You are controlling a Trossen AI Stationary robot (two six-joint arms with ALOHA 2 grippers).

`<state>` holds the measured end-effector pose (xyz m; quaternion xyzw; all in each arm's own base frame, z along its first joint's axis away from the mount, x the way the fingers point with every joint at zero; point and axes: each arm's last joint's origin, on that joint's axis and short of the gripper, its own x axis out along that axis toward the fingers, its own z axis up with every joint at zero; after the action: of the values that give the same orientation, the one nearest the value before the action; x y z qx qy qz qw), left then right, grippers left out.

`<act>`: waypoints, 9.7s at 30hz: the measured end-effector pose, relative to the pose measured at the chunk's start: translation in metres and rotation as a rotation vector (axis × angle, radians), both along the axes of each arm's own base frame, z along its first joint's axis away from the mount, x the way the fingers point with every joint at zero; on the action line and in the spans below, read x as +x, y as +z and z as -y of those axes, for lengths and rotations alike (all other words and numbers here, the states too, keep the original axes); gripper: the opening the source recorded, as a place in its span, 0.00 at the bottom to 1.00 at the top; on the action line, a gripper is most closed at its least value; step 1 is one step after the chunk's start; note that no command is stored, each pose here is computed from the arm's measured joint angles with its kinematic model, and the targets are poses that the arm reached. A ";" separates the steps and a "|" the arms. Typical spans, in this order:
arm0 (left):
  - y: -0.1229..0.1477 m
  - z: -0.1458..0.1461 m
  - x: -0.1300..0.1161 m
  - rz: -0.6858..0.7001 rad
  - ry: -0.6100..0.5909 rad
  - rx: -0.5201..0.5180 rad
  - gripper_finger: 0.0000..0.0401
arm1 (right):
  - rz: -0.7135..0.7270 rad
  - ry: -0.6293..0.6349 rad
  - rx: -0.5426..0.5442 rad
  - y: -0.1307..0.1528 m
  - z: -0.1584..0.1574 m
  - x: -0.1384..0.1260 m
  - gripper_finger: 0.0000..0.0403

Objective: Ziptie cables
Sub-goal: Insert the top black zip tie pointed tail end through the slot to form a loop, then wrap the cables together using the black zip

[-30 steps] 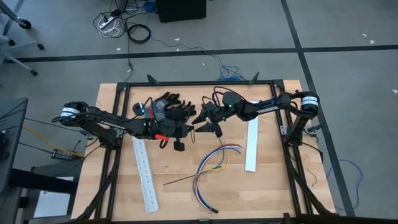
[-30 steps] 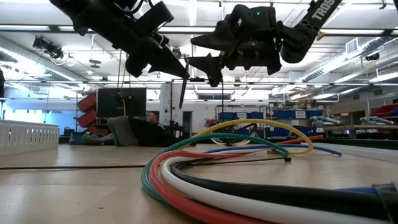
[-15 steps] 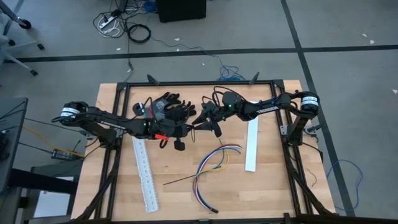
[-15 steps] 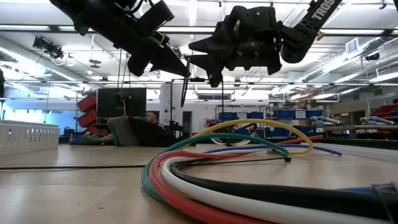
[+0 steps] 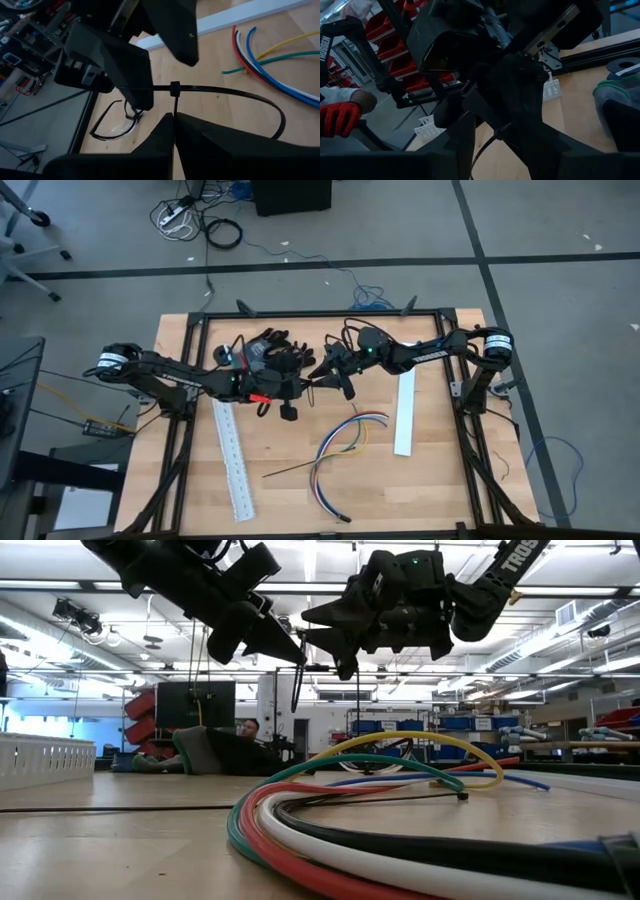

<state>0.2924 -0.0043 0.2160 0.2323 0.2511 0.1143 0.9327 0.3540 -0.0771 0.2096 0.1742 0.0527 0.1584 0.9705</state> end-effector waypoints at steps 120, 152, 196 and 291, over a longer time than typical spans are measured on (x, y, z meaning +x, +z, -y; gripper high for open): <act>0.037 0.005 -0.060 0.037 0.071 0.052 0.00 | -0.049 0.337 -0.617 -0.008 -0.138 -0.013 0.57; 0.035 0.008 -0.058 0.030 0.010 0.056 0.00 | -0.296 0.707 -0.942 -0.101 -0.230 0.074 0.44; -0.004 0.032 -0.045 0.227 0.143 -0.022 0.00 | -0.817 -0.604 -1.061 0.058 -0.120 -0.021 0.00; -0.049 0.046 -0.032 0.136 0.268 0.139 0.00 | -0.336 -0.233 -0.538 0.050 -0.064 0.039 0.64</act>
<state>0.2607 -0.0505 0.1669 0.2525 0.2076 0.2703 0.9056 0.3928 -0.0133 0.2599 -0.0596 0.2314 -0.0040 0.9710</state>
